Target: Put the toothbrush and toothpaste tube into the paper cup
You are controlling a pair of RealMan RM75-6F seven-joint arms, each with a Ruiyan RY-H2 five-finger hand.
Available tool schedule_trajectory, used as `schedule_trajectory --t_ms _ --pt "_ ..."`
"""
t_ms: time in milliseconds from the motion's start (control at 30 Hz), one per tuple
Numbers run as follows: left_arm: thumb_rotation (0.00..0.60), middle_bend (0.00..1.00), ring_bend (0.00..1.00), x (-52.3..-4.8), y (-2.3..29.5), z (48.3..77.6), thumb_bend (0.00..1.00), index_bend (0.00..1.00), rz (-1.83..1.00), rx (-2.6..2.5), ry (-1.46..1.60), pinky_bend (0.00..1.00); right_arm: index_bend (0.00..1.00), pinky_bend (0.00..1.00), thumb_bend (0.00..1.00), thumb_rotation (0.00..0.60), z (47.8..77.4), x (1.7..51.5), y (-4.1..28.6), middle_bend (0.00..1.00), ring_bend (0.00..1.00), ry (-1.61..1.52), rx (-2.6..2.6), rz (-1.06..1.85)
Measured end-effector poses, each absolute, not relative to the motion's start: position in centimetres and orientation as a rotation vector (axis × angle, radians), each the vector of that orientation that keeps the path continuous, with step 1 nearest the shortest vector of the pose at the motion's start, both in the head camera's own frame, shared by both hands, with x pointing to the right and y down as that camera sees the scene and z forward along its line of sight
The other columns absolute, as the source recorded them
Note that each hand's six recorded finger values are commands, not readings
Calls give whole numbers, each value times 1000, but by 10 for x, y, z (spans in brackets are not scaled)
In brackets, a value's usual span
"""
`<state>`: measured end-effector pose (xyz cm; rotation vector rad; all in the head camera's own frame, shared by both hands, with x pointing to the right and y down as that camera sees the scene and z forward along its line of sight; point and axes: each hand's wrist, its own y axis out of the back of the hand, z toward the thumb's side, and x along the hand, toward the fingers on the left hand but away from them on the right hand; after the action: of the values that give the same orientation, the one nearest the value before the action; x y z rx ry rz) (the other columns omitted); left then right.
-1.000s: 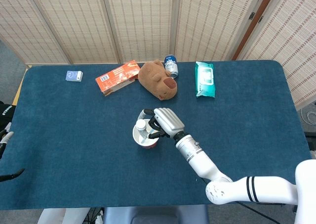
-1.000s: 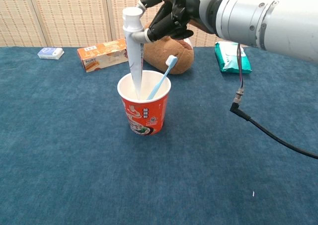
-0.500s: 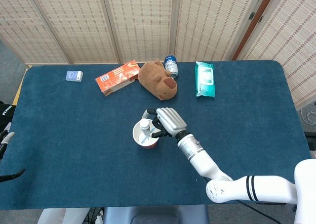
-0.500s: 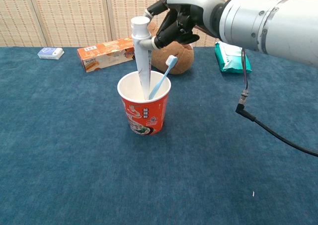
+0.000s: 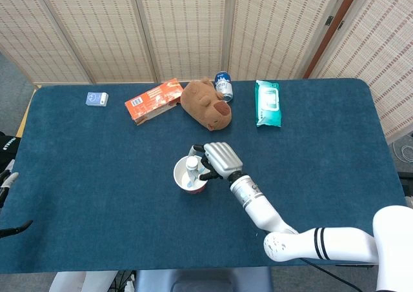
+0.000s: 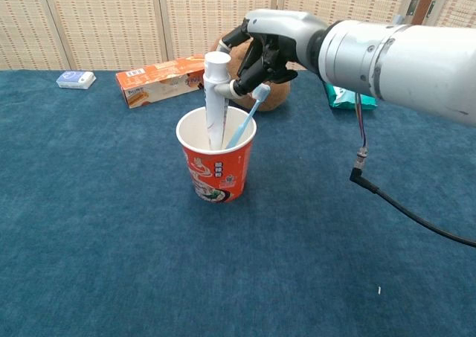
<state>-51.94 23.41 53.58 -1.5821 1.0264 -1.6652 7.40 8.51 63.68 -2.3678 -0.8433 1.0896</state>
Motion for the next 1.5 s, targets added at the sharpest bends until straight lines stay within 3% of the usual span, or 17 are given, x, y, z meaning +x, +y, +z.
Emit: schedule_trajectory --t_ms 767,1500 --pt "600 0 0 -523 237 535 0 0 -1668 -1584 1034 0 694 1000 440 600 661 59 98 1000 1000 -767 -2318 1134" --pt "600 0 0 -522 237 535 0 0 -1665 -1584 1032 0 694 1000 441 600 666 50 106 1000 1000 -712 -2302 1139"
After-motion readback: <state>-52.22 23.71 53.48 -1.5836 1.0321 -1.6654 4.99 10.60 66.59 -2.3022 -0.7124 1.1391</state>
